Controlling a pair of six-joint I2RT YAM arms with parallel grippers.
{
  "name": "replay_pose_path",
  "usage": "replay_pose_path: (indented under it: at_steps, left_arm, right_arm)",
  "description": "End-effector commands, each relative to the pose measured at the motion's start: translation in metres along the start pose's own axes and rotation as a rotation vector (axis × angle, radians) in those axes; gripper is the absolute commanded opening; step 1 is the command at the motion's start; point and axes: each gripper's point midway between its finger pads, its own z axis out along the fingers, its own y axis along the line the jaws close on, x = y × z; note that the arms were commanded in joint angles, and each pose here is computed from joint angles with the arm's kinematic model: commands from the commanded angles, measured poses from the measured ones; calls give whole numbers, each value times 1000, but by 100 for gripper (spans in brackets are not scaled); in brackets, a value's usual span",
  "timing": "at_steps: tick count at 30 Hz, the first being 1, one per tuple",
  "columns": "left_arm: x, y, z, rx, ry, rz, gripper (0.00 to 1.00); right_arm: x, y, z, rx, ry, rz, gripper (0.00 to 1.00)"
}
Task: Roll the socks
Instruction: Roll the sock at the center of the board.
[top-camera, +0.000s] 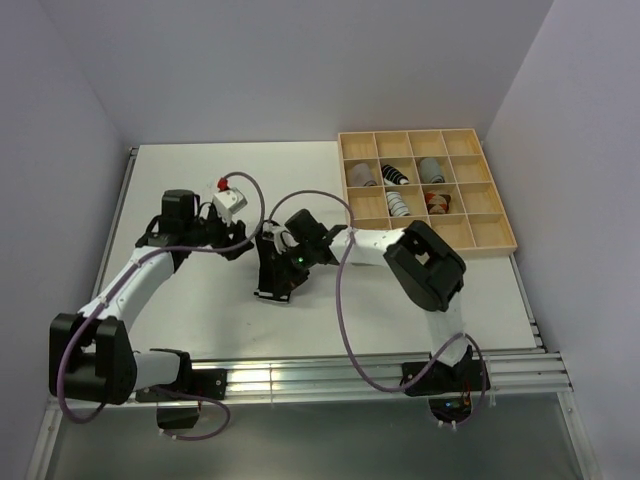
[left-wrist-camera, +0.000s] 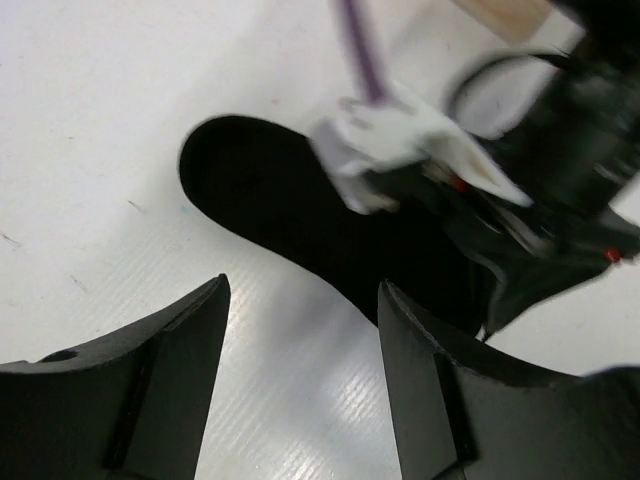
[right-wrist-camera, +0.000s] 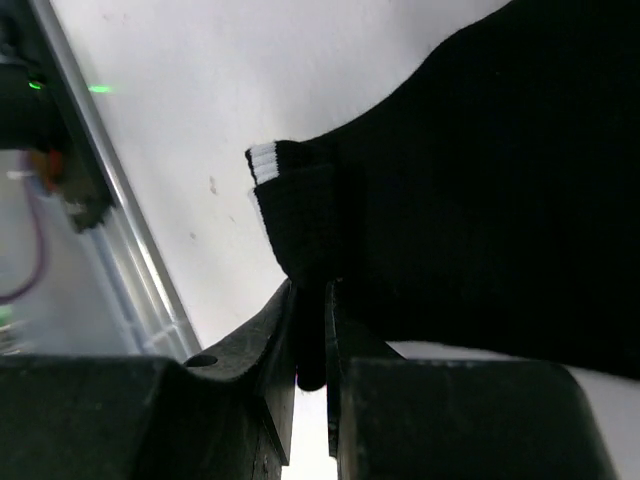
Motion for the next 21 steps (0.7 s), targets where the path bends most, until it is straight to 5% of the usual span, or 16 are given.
replay_pose_path:
  at_steps: [1, 8, 21]
  left_arm:
    - [4, -7, -2, -11, -30, 169, 66]
    - [37, -61, 7, 112, 16, 415, 75]
    - [85, -96, 30, 264, 144, 497, 83]
  right_arm:
    - [7, 19, 0, -165, 112, 158, 4]
    - [-4, 6, -1, -240, 126, 305, 5]
    - [2, -11, -3, -239, 137, 382, 4]
